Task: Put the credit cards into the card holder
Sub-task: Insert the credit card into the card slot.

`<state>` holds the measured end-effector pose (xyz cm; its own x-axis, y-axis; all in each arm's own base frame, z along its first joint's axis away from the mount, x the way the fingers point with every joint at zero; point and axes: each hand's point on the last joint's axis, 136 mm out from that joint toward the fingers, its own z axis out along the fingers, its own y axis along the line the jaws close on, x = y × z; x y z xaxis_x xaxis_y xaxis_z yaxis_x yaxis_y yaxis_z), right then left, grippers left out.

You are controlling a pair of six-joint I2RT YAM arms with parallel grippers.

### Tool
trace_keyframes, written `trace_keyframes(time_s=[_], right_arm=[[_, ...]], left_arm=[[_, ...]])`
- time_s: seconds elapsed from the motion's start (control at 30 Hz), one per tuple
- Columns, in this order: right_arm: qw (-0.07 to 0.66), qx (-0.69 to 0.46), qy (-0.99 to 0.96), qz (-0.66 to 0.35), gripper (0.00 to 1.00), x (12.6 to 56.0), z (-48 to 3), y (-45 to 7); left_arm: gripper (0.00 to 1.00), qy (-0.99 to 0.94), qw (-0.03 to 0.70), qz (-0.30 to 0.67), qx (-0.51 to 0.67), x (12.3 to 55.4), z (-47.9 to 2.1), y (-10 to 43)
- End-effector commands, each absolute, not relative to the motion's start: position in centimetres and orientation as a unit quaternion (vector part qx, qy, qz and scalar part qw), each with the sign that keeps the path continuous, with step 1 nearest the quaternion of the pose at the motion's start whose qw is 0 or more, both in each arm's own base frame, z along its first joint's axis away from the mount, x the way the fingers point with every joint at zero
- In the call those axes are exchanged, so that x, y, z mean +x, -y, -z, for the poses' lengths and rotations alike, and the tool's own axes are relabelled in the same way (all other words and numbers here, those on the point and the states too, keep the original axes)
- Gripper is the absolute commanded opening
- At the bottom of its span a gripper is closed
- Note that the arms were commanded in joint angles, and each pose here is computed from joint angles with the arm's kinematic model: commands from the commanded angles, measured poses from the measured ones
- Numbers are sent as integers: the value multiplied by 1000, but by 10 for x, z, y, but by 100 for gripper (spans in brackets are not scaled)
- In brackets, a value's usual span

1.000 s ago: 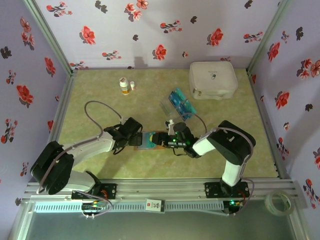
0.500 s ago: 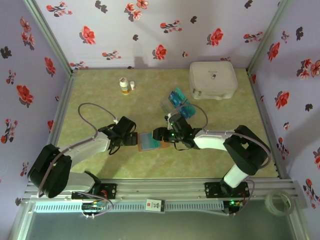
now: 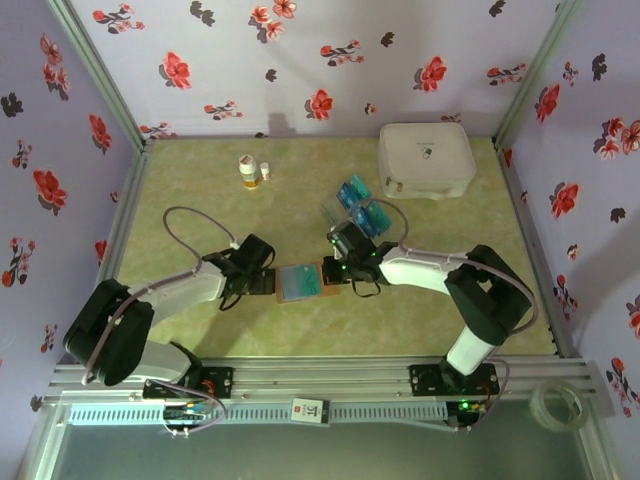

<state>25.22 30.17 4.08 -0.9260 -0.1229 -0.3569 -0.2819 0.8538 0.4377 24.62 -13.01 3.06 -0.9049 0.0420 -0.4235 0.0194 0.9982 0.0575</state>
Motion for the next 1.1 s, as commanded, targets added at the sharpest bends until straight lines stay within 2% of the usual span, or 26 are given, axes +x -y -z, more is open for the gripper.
trace_keyframes(time_s=[0.0,1.07], right_arm=[[158,-117,-953,-230,0,257,-36,-302],[132,-133,-948,-256,0,252,-24,-343]], left_arm=[[100,-977,206,-51,29,243,-25,125],[100,-977,192,-74,59,250,-13,139]])
